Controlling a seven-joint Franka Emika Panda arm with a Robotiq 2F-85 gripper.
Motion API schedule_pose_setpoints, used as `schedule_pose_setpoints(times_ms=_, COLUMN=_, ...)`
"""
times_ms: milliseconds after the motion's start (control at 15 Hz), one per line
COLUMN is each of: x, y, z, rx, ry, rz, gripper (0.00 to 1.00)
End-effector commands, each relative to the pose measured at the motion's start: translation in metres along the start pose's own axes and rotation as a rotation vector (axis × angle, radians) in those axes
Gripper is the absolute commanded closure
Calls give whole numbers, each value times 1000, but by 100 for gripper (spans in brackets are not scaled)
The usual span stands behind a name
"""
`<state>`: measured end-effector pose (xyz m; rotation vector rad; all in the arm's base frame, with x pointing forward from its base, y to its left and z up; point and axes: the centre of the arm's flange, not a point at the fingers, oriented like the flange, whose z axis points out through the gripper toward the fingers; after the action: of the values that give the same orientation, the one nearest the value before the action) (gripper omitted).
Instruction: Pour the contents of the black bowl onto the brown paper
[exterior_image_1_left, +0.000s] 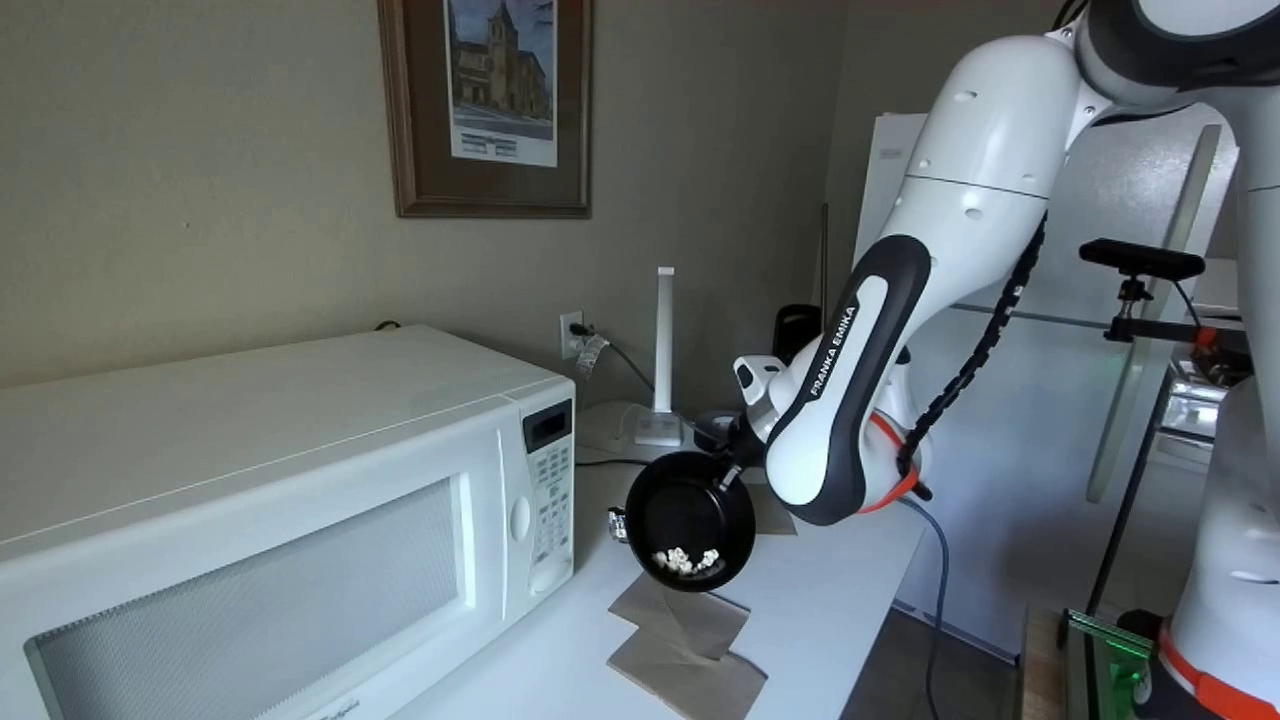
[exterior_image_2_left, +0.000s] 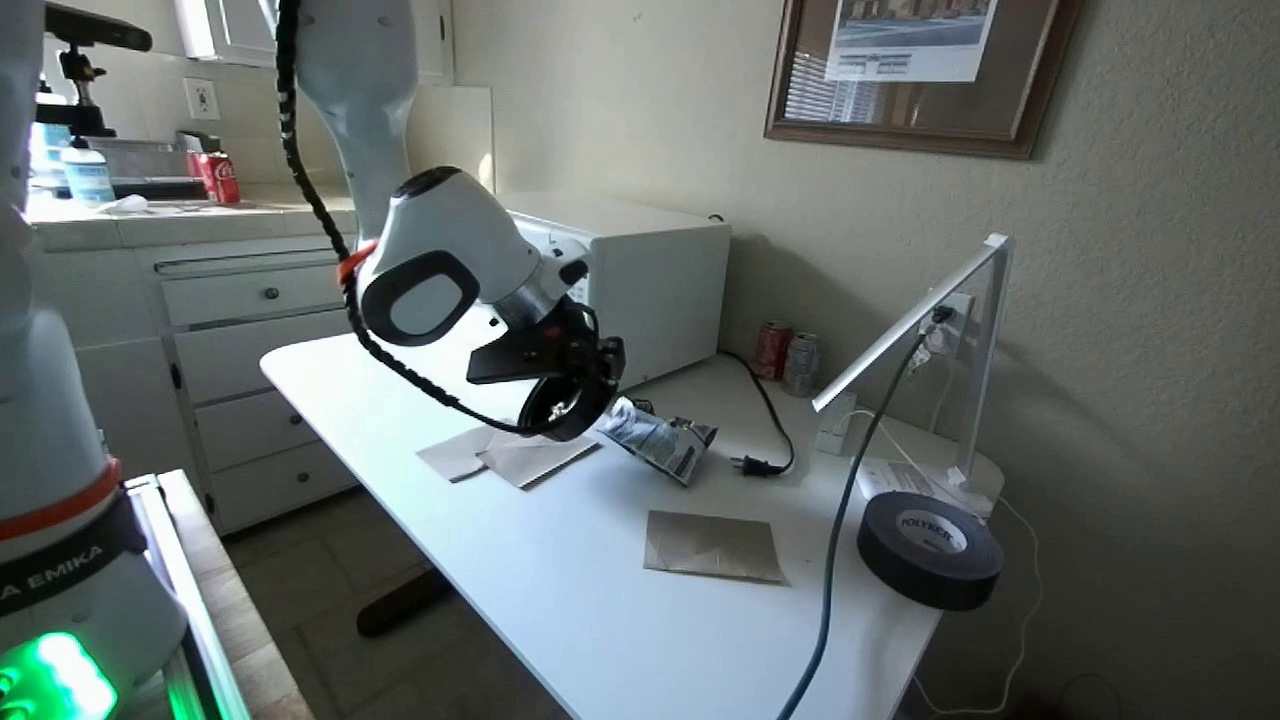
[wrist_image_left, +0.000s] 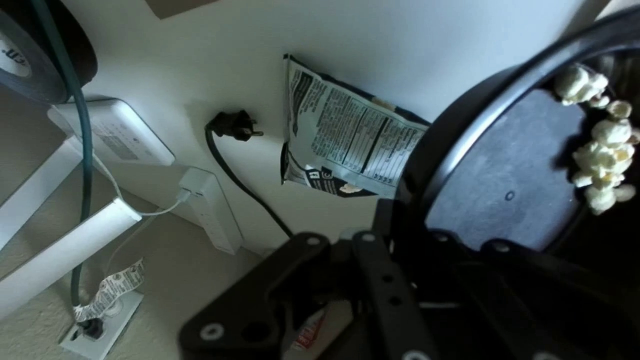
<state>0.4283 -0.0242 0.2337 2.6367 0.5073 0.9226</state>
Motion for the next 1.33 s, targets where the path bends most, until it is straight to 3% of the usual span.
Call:
schedule_pose_setpoints(times_ms=0, x=-6, y=-7, z=3, rx=-31, ry=30, rz=-26, gripper=98)
schedule_pose_setpoints(times_ms=400, x=-8, y=-13, z=5, rx=-122, ry=122, rz=-70, gripper=98)
schedule_pose_setpoints(times_ms=600, x=-11, y=-18, z=4, rx=-95, ry=98, rz=-64, gripper=98)
schedule_pose_setpoints(times_ms=733, x=-12, y=-20, z=7, rx=-132, ry=135, rz=-89, gripper=98)
schedule_pose_setpoints(times_ms=800, x=-12, y=-21, z=4, rx=-94, ry=103, rz=-76, gripper=98)
schedule_pose_setpoints(times_ms=867, x=-12, y=-21, z=8, rx=-133, ry=140, rz=-98, gripper=98)
schedule_pose_setpoints(times_ms=1267, x=-14, y=-28, z=7, rx=-153, ry=193, rz=-148, gripper=98)
